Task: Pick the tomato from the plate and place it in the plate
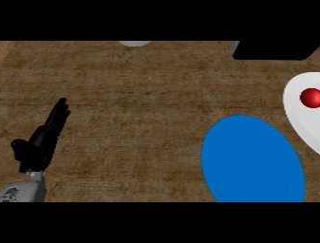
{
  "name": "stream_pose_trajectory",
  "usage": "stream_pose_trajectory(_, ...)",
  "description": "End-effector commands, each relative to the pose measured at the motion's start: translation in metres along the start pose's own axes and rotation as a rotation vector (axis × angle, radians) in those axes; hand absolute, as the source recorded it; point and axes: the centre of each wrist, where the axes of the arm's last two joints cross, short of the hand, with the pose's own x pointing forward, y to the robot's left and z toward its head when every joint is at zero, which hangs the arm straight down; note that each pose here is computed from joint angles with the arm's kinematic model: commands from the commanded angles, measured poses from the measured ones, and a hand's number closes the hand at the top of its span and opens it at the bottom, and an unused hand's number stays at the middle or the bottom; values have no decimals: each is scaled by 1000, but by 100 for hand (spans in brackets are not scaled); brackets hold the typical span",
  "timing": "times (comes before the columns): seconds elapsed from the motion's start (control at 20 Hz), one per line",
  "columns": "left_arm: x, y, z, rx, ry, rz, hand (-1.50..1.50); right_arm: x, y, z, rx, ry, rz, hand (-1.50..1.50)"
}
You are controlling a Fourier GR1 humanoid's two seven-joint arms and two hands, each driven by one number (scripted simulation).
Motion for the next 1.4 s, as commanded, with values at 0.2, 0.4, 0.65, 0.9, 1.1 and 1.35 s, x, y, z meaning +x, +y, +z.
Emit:
stream_pose_trajectory(0.2,-12,4,13,2,2,2,0,-22,-11,10,-167,18,-312,-150)
stream_pose_trajectory(0.4,3,-1,13,3,9,19,0,-47,-56,30,-190,33,-464,-150)
stream_pose_trajectory(0.65,8,12,6,-18,-3,16,0,-82,-87,69,-227,20,-590,-150)
stream_pose_trajectory(0.9,-6,-9,15,-4,15,26,0,-111,-121,117,-202,-9,-560,-150)
stream_pose_trajectory(1.1,8,10,1,-6,-12,26,0,-117,-120,126,-146,-44,-547,-150)
stream_pose_trajectory(1.35,10,6,0,6,-1,24,0,-122,-121,134,-135,-54,-507,-150)
